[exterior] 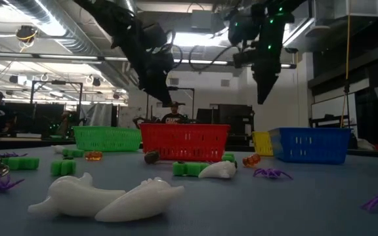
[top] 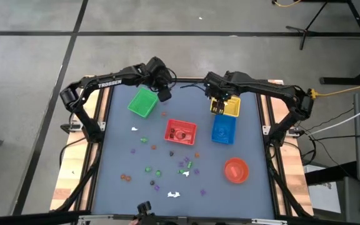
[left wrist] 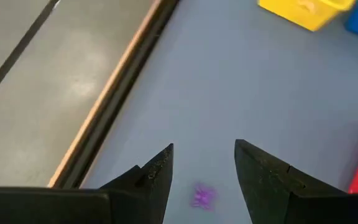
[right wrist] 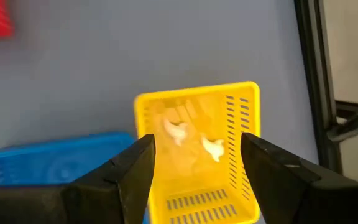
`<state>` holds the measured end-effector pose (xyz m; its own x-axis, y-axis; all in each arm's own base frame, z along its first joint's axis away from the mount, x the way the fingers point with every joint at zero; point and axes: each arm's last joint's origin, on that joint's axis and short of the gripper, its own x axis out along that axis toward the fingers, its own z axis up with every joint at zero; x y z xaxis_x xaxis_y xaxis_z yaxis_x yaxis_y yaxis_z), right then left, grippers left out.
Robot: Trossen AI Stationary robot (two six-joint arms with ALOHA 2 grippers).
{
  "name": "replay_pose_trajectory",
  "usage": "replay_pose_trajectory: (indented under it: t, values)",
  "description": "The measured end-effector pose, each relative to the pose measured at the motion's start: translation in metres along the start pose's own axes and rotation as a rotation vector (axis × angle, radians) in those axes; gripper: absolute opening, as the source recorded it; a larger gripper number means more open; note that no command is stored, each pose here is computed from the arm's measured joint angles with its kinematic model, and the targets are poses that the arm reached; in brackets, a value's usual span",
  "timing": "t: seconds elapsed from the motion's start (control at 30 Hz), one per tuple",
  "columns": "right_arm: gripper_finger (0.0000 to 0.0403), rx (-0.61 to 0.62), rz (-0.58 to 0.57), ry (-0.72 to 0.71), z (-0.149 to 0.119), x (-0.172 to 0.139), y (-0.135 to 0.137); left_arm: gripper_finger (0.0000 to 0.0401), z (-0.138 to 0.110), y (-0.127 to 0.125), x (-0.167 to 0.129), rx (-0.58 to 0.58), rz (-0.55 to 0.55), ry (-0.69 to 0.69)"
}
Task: Sort Halloween decoration
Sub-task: Put the orange pumpkin toy into the green bin
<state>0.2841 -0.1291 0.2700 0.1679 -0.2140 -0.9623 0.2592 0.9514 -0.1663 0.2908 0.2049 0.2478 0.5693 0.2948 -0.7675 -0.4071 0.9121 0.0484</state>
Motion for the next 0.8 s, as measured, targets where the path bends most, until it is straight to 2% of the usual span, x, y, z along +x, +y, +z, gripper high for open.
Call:
replay_pose_trajectory:
  t: [0.23,0.47,0.8]
  values:
    - [0.0237,-0.061,0.032,-0.081,-0.002,-0.024,0.029,0.0155,-0.020,-0.009,0.011,0.119,-0.032,0.065]
    - [0.0237,-0.143,0.053,-0.119,0.002,-0.028,0.056,0.0155,-0.038,-0.018,0.020,0.156,-0.059,0.122]
    - [0.0237,-0.214,0.072,-0.127,0.001,-0.031,0.078,0.0155,-0.039,-0.049,0.023,0.341,-0.129,0.129]
